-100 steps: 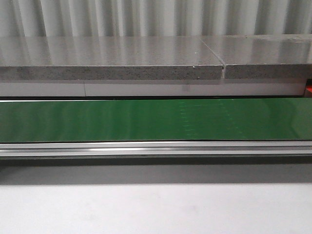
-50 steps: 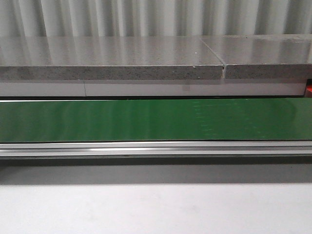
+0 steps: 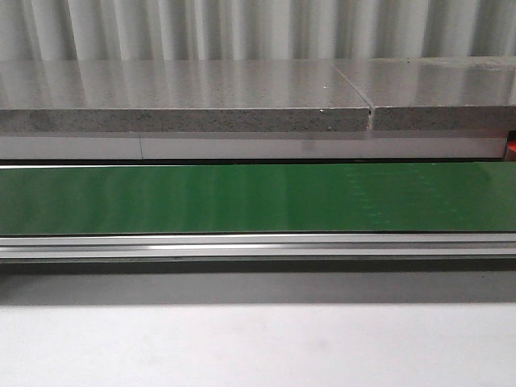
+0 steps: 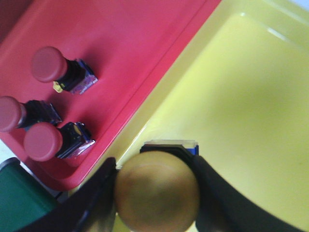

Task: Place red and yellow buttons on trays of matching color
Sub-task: 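Lower the yellow button into the yellow tray with the right gripper, release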

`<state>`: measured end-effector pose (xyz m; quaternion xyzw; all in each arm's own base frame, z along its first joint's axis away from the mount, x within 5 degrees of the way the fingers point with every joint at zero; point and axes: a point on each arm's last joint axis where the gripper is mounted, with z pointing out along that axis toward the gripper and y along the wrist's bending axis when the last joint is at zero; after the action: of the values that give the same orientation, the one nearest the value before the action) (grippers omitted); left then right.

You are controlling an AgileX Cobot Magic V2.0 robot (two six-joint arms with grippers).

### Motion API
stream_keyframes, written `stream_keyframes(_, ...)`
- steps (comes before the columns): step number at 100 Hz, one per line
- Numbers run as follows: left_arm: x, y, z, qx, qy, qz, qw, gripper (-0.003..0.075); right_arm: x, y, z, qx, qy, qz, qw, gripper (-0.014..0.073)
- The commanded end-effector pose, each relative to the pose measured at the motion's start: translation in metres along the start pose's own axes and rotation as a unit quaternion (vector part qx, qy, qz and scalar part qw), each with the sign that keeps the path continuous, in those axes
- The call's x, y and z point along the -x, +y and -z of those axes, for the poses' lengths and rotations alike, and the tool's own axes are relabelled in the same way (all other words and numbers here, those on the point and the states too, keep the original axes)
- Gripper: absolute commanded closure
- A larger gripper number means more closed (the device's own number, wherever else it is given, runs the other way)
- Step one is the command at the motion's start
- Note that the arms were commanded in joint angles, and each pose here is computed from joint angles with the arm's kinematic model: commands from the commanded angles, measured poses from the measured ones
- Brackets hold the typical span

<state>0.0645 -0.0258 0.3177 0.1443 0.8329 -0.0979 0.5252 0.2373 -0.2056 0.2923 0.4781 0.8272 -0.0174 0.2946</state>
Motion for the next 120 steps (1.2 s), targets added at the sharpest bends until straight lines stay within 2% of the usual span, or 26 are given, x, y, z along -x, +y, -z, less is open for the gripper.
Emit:
stream_keyframes(1,0.013,-0.001,0.004,-0.003,-0.043,0.005,0.999,0.0741,0.012,0.007,-0.001,0.022,-0.036,-0.011,0.999,0.0377)
stream_keyframes(21,0.013,-0.001,0.004,-0.003,-0.043,0.005,0.999,0.0741,0.009,0.019,-0.038,0.026,-0.020,0.002,0.999,0.0377)
stream_keyframes(53,0.013,-0.001,0.004,-0.003,-0.043,0.005,0.999,0.0741,0.007,0.016,-0.074,0.017,-0.007,-0.004,1.000,0.0374)
stream_keyframes(67,0.013,-0.001,0.004,-0.003,-0.043,0.005,0.999,0.0741,0.003,0.014,-0.083,0.012,0.013,-0.008,1.000,0.0293)
stream_keyframes(82,0.013,-0.001,0.004,-0.003,-0.043,0.005,0.999,0.0741,0.003,0.014,-0.083,0.011,0.016,-0.002,1.000,0.0090)
stream_keyframes(87,0.013,-0.001,0.004,-0.003,-0.043,0.005,0.999,0.0741,0.003,0.014,-0.083,0.011,0.016,-0.002,1.000,0.0048)
stream_keyframes(103,0.013,-0.001,0.004,-0.003,-0.043,0.005,0.999,0.0741,0.004,0.014,-0.077,0.010,0.009,0.006,1.000,0.0046)
stream_keyframes(120,0.013,-0.001,0.004,-0.003,-0.043,0.005,0.999,0.0741,0.011,0.017,-0.047,0.013,-0.032,0.027,0.999,0.0046)
